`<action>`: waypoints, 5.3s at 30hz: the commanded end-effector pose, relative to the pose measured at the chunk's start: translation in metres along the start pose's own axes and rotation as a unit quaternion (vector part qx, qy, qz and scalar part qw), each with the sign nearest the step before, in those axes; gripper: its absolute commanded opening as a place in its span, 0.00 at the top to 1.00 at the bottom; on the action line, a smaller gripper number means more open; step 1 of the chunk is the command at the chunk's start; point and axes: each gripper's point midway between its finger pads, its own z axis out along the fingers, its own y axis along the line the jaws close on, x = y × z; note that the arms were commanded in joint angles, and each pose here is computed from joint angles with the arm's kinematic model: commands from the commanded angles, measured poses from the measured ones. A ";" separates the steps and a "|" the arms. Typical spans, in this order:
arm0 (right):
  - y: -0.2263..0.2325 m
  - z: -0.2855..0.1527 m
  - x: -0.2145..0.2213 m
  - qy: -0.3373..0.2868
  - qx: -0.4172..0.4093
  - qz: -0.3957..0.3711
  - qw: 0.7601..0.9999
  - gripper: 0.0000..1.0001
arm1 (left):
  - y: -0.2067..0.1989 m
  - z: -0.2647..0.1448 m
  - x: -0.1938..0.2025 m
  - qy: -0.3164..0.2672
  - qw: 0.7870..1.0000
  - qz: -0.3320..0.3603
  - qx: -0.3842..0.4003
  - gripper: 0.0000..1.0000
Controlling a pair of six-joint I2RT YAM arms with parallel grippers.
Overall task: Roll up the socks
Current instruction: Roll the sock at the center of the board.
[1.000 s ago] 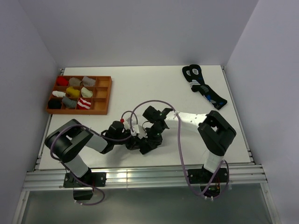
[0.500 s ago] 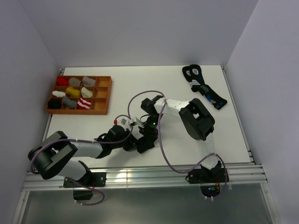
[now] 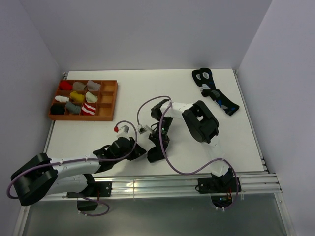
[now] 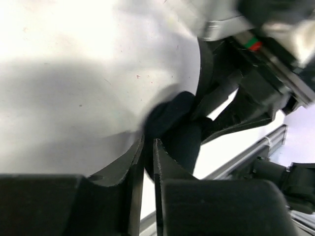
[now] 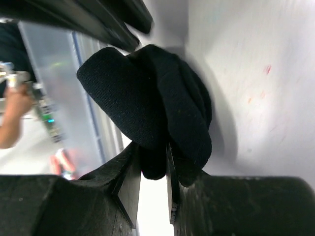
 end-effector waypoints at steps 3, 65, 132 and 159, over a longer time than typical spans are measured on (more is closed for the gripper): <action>-0.028 0.000 0.036 0.089 0.039 0.033 0.995 0.77 | 0.010 -0.009 -0.011 -0.047 0.997 0.054 -0.016 0.80; -0.046 -0.007 0.015 0.052 0.104 0.050 0.992 0.65 | -0.021 0.048 0.050 0.099 0.954 0.251 0.133 1.00; 0.016 -0.051 0.029 -0.070 0.431 -0.374 0.818 0.30 | 0.030 0.067 0.065 0.232 0.956 0.171 0.060 1.00; -0.005 -0.018 0.009 -0.015 0.397 -0.355 0.846 0.48 | 0.032 0.068 0.068 0.283 0.947 0.125 0.083 1.00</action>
